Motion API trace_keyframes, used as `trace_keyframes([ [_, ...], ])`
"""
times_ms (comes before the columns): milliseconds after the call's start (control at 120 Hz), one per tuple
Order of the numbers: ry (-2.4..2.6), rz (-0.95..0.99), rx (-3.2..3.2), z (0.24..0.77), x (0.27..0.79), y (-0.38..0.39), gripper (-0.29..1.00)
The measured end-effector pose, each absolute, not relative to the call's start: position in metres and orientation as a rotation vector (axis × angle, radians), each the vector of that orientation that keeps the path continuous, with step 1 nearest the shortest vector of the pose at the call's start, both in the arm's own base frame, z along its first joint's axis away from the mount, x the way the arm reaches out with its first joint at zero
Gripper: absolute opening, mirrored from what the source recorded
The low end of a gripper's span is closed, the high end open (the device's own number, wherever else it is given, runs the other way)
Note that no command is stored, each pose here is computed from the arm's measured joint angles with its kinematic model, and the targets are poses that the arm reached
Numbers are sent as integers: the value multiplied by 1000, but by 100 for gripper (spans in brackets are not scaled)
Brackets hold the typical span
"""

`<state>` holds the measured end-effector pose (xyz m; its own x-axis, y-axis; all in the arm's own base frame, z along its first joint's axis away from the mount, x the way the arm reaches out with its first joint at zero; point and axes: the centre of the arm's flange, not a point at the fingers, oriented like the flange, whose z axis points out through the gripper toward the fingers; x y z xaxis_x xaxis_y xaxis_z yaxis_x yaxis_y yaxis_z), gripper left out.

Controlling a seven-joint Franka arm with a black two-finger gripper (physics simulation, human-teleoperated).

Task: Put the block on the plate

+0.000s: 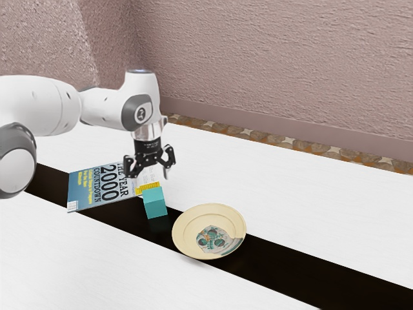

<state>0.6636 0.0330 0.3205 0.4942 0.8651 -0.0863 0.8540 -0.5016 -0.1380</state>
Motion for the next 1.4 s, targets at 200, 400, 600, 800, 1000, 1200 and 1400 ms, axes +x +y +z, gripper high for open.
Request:
trace_keyframes([
  [200,-1561,227,-2627,310,665,32,70],
  [400,-1590,199,-2622,305,671,32,70],
  [600,-1608,183,-2618,307,673,31,70],
  [800,-1618,212,-2604,310,657,31,70],
  [1000,-1623,231,-2587,294,654,33,70],
  [1200,-1623,244,-2575,274,654,33,70],
  [1400,-1625,246,-2570,264,652,33,68],
])
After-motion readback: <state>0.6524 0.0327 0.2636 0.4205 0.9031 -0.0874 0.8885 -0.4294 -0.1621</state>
